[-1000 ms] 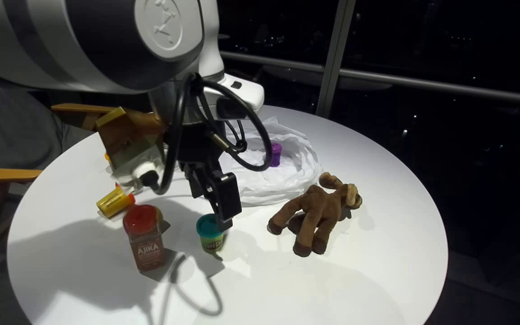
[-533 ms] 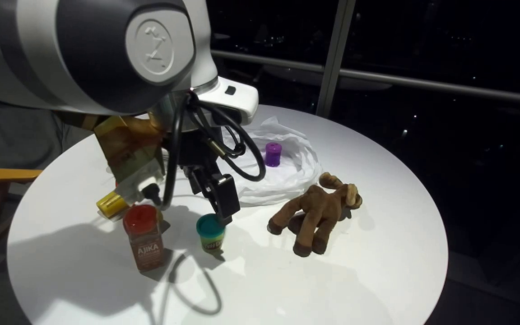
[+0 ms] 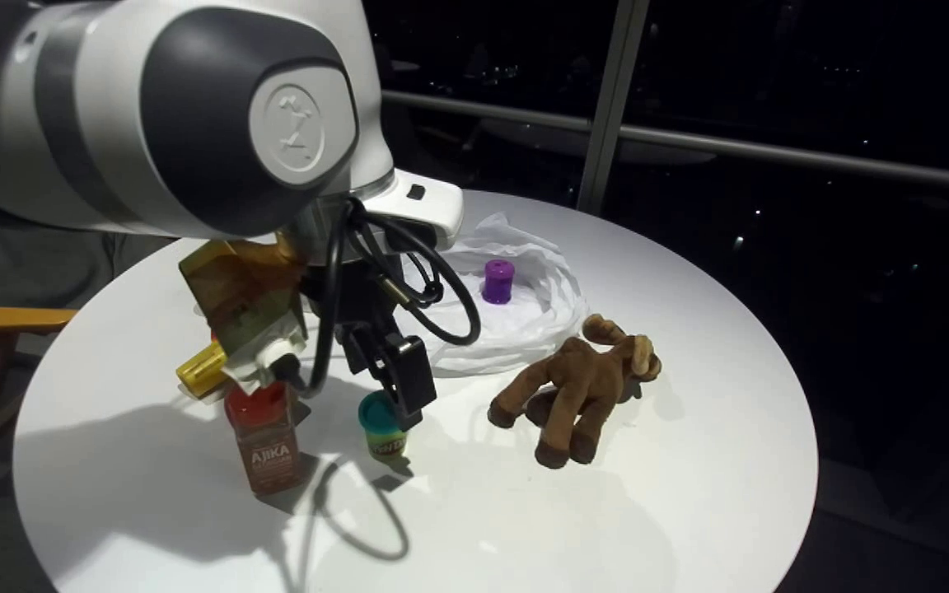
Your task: Pick the objects on the table in the plastic bag
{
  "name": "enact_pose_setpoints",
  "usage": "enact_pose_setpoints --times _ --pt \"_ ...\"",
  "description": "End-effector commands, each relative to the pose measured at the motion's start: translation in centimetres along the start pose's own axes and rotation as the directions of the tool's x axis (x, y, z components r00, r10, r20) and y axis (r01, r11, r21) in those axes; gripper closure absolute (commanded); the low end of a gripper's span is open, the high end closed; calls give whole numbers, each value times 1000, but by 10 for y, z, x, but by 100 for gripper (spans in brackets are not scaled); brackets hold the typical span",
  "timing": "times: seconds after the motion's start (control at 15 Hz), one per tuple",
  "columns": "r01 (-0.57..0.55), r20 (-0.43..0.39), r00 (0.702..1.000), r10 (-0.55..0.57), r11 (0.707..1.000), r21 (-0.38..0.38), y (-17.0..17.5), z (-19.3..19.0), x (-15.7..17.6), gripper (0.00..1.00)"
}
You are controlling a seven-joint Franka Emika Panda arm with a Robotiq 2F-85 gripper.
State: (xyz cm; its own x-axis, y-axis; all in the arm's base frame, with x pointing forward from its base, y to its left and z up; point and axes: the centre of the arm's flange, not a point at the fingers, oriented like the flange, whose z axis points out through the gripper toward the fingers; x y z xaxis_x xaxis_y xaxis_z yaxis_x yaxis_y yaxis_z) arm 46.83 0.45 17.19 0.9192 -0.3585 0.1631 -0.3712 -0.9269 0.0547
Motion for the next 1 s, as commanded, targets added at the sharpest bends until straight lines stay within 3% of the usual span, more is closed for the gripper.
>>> enact_pose_setpoints --times 0.0,0.4,0.47,0.53,0.93 --pt "11 -10 1000 -11 1000 -17 -10 13 10 0" --pt "24 27 999 -24 1000 -12 -20 27 6 0" --pt "11 29 1000 -10 1000 -21 -17 26 6 9" --pt "-3 30 1000 4 1000 -31 -16 27 5 26" --pt "-65 35 997 68 994 -85 3 28 12 71"
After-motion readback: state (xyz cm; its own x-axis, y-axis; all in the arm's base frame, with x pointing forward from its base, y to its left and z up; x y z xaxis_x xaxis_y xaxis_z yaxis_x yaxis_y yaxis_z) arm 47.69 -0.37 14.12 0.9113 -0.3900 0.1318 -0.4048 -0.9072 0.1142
